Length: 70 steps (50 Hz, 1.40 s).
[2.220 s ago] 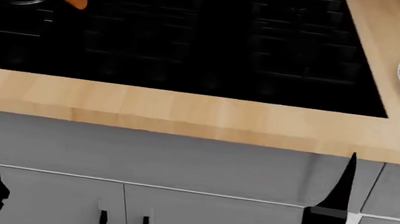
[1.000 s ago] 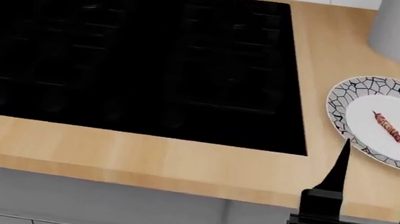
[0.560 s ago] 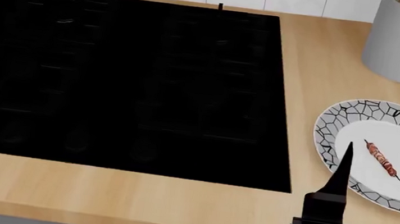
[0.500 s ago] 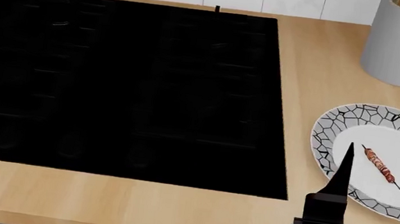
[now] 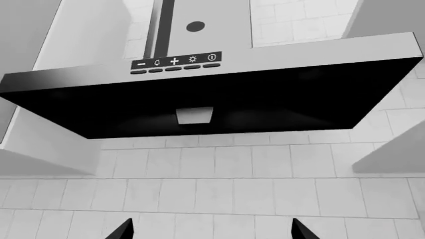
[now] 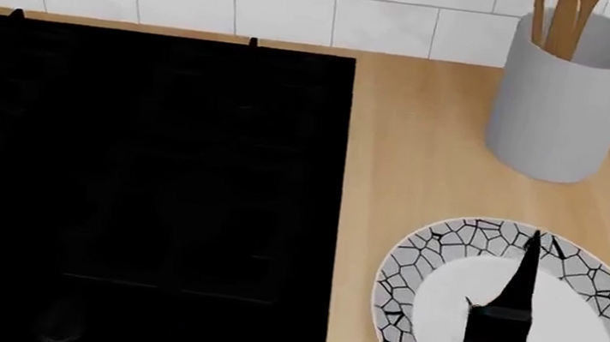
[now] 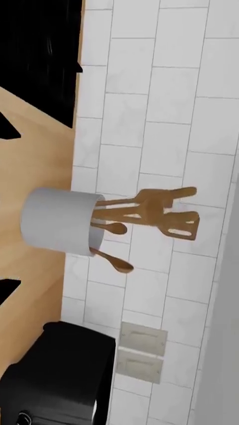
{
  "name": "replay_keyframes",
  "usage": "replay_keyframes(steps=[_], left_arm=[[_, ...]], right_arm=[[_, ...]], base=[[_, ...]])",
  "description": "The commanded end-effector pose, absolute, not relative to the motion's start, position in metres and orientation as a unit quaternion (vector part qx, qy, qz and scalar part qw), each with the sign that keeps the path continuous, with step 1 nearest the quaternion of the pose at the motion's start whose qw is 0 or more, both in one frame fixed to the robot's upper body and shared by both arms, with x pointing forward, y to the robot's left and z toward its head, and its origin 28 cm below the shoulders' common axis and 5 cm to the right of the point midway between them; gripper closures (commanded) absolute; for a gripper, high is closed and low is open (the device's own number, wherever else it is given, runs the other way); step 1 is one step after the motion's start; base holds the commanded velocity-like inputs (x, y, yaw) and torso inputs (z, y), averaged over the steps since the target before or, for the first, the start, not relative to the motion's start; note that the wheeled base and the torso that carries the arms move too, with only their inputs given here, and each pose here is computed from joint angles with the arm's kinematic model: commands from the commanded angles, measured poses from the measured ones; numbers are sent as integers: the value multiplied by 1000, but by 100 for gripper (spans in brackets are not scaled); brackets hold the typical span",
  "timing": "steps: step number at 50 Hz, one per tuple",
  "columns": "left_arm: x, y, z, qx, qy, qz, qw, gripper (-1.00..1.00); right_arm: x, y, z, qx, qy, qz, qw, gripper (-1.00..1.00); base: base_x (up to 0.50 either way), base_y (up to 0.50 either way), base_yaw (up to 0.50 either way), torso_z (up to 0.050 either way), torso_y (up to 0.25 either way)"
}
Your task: Pick the kebabs from the plate and place it in the pan.
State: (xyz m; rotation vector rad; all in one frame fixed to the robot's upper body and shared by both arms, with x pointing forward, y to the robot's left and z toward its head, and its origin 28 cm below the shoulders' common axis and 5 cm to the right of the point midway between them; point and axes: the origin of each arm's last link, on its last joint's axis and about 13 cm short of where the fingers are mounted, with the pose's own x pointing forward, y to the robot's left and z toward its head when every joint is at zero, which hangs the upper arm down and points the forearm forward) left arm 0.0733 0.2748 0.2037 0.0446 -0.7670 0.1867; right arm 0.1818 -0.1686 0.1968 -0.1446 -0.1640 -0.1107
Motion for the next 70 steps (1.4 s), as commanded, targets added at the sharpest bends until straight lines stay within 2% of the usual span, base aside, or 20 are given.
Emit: replay_keyframes(steps=[1,17,20,44,70], left_arm=[[71,277,204,27,-373,94,923,-100],[66,278,201,25,-372,97,923,-100],[68,293,214,31,-377,97,921,-100],[77,281,208,32,-356,100,929,-100],[69,282,201,38,-353,106,929,-100]], right_arm=[[180,-169,193,-71,-75,-52,993,-100],[176,-168,185,-42,-46,-14,998,-100],[174,-168,185,-38,-41,-13,998,-100],[173,-173,204,19,63,92,994,-100],[171,-170,277,-74,198,89,973,-100]], base=[[359,-277,0,0,0],[255,-149,0,0,1],[0,0,0,0,0],[0,0,0,0,0],[0,0,0,0,0]])
